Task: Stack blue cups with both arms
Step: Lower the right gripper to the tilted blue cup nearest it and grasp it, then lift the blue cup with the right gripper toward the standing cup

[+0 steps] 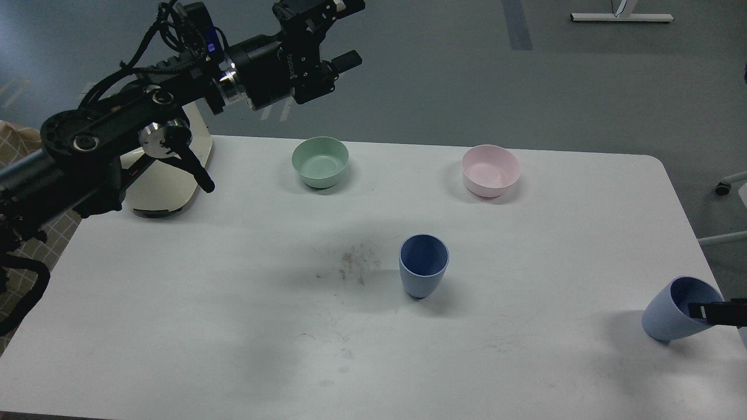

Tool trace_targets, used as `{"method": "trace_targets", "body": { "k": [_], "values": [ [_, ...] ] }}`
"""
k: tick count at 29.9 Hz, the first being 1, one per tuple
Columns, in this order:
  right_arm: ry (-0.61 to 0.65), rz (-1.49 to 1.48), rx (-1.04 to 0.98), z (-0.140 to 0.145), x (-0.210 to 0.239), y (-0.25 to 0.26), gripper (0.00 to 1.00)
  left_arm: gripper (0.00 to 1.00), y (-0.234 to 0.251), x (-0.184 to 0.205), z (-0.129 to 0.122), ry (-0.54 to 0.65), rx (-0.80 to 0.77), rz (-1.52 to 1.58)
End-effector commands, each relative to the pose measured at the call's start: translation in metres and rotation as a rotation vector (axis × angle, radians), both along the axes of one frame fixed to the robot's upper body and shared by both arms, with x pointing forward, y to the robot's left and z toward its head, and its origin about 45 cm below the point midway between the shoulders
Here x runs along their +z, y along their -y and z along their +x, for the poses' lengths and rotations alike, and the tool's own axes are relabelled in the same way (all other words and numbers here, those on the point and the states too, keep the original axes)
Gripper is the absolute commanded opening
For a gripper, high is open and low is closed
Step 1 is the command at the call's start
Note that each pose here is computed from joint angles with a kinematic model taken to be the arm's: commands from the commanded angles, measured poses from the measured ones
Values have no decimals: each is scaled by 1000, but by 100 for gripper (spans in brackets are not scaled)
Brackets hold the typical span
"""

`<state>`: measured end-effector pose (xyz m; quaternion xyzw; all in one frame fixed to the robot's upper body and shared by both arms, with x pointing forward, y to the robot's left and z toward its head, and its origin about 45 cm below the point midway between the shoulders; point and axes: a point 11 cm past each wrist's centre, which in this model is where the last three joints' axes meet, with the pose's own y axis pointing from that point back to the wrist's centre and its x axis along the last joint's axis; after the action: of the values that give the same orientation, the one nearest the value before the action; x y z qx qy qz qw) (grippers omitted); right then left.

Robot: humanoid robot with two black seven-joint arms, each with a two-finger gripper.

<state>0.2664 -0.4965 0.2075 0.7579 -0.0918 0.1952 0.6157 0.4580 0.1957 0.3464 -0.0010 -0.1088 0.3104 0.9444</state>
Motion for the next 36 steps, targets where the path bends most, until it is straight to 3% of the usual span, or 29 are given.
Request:
{"method": "trace_targets", "body": {
  "k": [1, 5, 15, 20, 25, 36],
  "values": [
    [-4, 8, 7, 1, -3, -4, 17, 97, 2, 0, -1, 1, -7, -2],
    [-12, 17, 13, 1, -8, -8, 0, 97, 7, 1, -4, 2, -23, -4],
    [7, 22, 9, 3, 0, -8, 0, 97, 5, -8, -6, -14, -21, 4],
    [99, 48, 55, 17, 41, -23, 0, 97, 4, -9, -6, -14, -19, 4],
    [199, 59, 130, 47, 89, -49, 0, 97, 1, -8, -6, -13, -13, 6],
    [329, 65, 302, 131, 129, -127, 0, 97, -5, -7, -5, -10, -3, 11]
  ]
}}
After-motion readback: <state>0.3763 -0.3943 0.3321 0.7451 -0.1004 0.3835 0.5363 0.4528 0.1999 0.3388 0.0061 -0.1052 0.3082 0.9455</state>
